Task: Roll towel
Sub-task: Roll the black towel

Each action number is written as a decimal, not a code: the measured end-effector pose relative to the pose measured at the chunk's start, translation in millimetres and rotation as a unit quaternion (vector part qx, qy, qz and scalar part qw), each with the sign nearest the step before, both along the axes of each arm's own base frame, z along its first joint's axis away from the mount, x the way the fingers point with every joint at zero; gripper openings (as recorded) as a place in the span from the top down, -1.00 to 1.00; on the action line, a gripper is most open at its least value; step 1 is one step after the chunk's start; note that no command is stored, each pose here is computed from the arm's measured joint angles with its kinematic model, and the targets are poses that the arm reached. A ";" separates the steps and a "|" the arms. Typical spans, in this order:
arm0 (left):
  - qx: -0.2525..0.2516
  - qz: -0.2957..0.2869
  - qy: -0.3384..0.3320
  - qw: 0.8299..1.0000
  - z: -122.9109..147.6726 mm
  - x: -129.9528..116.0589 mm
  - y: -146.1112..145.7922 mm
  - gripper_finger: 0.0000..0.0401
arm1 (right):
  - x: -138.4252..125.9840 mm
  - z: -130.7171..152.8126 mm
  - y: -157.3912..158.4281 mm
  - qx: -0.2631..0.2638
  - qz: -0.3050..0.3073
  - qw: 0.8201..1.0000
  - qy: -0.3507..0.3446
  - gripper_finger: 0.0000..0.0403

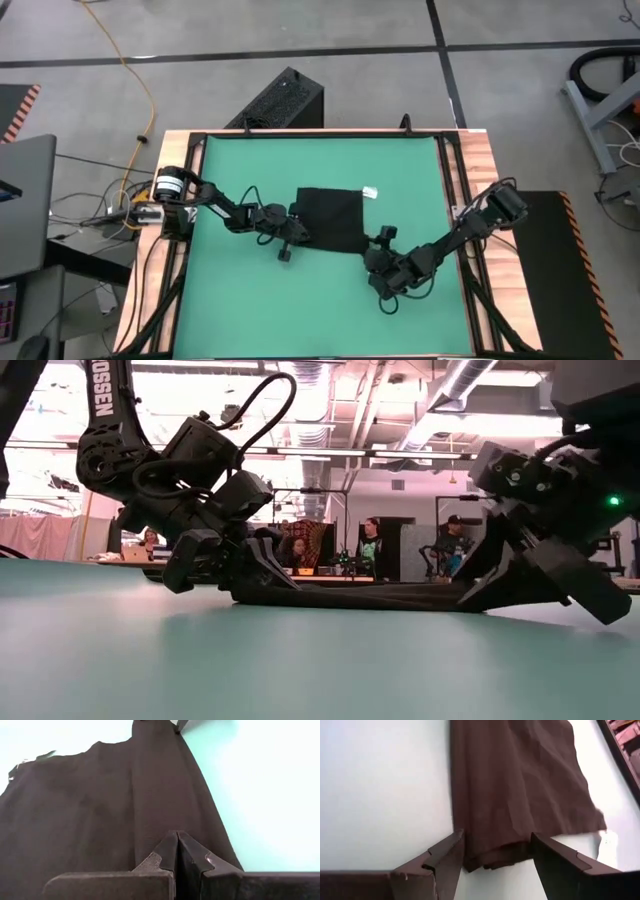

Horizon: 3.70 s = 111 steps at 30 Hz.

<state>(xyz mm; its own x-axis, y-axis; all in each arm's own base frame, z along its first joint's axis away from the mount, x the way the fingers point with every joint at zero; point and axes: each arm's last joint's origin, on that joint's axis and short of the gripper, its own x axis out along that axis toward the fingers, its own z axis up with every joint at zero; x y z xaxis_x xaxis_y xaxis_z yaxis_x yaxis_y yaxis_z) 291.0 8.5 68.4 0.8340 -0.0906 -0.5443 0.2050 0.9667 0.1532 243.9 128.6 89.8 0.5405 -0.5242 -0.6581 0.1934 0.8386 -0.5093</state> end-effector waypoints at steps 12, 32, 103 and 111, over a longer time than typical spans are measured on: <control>0.001 0.000 0.011 1.000 -1.8 -1.3 1.1 1.00 | 1.3 40.2 5.5 -0.001 0.065 0.994 -0.087 -0.26; -0.001 0.003 0.013 1.000 -2.3 -1.6 1.9 1.00 | -12.7 30.5 -37.3 0.074 0.207 0.958 -0.186 -0.26; 0.076 -0.022 -0.049 0.996 21.7 1.5 10.3 1.00 | 20.5 55.6 -89.9 0.471 -0.074 0.858 -0.190 0.85; 0.068 -0.021 -0.048 0.996 21.7 1.7 10.1 1.00 | 16.8 52.7 -107.4 0.496 -0.224 0.826 -0.147 0.85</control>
